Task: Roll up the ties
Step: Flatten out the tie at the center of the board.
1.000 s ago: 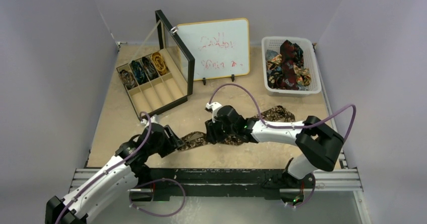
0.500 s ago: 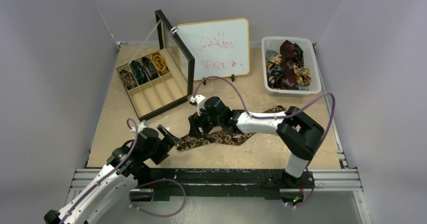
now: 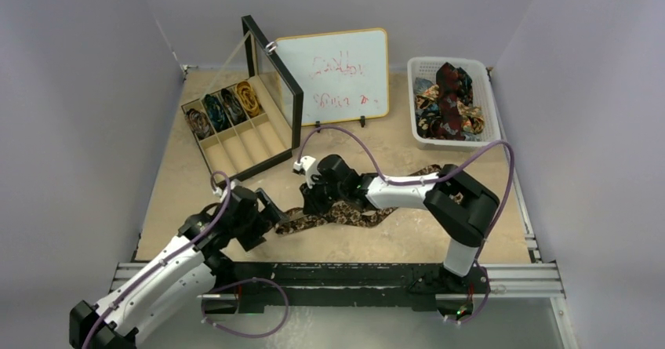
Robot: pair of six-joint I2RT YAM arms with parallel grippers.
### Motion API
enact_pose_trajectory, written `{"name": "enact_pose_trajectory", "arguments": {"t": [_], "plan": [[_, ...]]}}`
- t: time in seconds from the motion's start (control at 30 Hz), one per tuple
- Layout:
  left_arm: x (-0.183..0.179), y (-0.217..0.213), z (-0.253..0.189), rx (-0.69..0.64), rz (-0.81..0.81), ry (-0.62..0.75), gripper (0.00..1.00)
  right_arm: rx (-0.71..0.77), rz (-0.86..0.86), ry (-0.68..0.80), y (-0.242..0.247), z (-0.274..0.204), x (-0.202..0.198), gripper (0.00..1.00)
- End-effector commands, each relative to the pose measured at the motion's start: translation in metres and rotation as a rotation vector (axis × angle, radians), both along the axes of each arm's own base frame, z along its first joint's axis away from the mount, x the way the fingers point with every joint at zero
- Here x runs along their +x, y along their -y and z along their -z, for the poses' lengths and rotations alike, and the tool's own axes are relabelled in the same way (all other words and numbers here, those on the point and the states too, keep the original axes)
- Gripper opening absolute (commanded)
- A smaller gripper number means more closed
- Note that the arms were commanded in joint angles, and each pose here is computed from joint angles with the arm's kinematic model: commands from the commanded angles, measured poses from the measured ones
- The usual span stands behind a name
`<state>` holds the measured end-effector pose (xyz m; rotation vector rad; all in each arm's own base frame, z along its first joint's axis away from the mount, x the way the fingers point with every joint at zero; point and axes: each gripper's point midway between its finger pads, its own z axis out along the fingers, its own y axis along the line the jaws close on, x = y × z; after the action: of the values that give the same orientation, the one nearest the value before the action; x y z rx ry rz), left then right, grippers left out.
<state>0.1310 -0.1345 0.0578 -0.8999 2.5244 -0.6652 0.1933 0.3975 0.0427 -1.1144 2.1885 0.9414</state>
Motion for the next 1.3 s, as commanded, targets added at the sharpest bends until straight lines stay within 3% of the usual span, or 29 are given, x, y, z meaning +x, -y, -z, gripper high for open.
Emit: {"name": "enact_pose_trajectory", "arguments": {"t": [0.0, 0.2, 0.4, 0.73, 0.83, 1.0, 1.27], "plan": [[0.026, 0.007, -0.047, -0.006, 0.032, 0.145, 0.94, 0.064, -0.084, 0.067, -0.002, -0.025, -0.013, 0.2], [0.022, 0.002, -0.039, -0.031, -0.007, 0.13, 0.94, 0.028, -0.16, 0.083, -0.006, -0.015, -0.04, 0.15], [0.012, 0.008, -0.027, -0.076, 0.012, 0.095, 0.83, -0.034, -0.128, 0.116, -0.003, 0.002, -0.041, 0.13], [0.018, 0.014, -0.018, -0.076, 0.092, 0.055, 0.77, -0.106, 0.093, 0.205, 0.019, 0.005, -0.01, 0.05], [0.03, 0.012, -0.02, -0.117, 0.093, 0.075, 0.77, -0.075, 0.076, 0.192, 0.018, 0.002, -0.015, 0.06], [0.037, 0.013, -0.02, -0.183, 0.136, 0.067, 0.66, -0.052, 0.023, 0.178, 0.013, -0.002, -0.023, 0.07], [0.017, 0.017, 0.0, -0.292, 0.098, 0.008, 0.6, -0.041, -0.03, 0.165, 0.01, -0.001, -0.032, 0.08]]}}
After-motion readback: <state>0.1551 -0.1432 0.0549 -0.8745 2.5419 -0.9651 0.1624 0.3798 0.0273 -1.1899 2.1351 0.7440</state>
